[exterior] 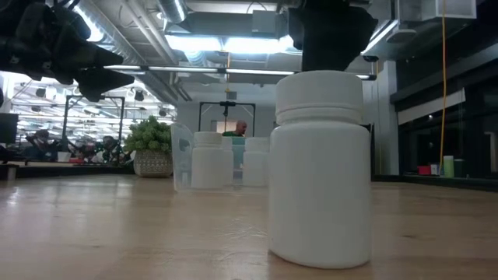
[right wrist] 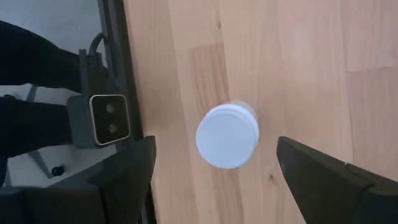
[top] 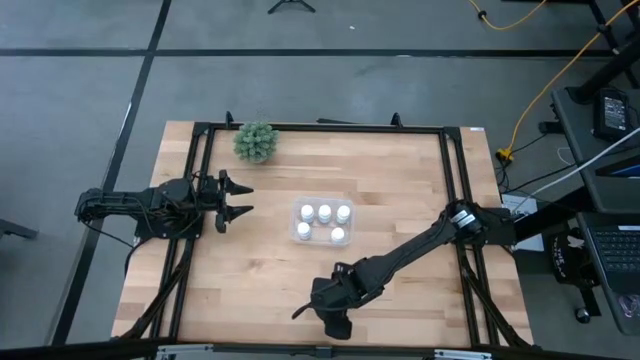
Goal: Pick and place pill bottles into a basket
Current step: Put the white medicine bottle into the transparent bin
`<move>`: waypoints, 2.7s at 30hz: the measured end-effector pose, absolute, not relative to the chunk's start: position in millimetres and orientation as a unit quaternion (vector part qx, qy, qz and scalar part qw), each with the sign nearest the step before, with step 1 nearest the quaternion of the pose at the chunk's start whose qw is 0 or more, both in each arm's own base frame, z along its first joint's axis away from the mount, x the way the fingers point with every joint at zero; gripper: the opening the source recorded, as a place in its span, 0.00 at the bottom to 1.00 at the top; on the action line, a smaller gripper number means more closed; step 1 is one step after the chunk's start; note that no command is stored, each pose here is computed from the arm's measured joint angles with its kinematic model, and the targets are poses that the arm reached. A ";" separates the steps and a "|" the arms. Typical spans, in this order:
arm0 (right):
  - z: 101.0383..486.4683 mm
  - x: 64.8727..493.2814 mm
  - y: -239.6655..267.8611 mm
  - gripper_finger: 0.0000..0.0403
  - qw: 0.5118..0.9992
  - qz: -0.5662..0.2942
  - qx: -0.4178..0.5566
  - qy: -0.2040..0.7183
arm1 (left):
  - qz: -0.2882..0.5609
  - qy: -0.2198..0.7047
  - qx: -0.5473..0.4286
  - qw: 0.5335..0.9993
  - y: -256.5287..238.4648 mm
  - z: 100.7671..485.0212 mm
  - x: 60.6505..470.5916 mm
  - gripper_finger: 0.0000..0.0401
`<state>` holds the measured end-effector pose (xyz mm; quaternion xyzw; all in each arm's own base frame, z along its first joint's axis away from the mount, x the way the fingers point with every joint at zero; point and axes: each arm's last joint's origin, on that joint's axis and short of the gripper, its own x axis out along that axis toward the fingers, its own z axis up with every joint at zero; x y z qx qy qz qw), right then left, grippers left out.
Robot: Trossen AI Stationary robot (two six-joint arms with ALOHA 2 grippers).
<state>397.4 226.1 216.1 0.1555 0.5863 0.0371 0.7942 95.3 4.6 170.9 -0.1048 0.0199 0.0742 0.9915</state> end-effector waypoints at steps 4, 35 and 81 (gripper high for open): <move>216.2 398.5 224.8 0.83 0.803 0.033 0.140 0.578 | 0.074 0.020 -0.105 0.992 4.6 170.9 95.3 0.65; 156.8 395.5 223.6 0.83 0.774 0.024 0.183 0.606 | 0.074 0.020 -0.105 0.991 4.6 170.8 95.3 0.65; 232.2 400.8 209.1 0.43 0.803 -0.029 0.070 0.591 | 0.074 0.020 -0.105 0.992 4.6 170.9 95.3 0.65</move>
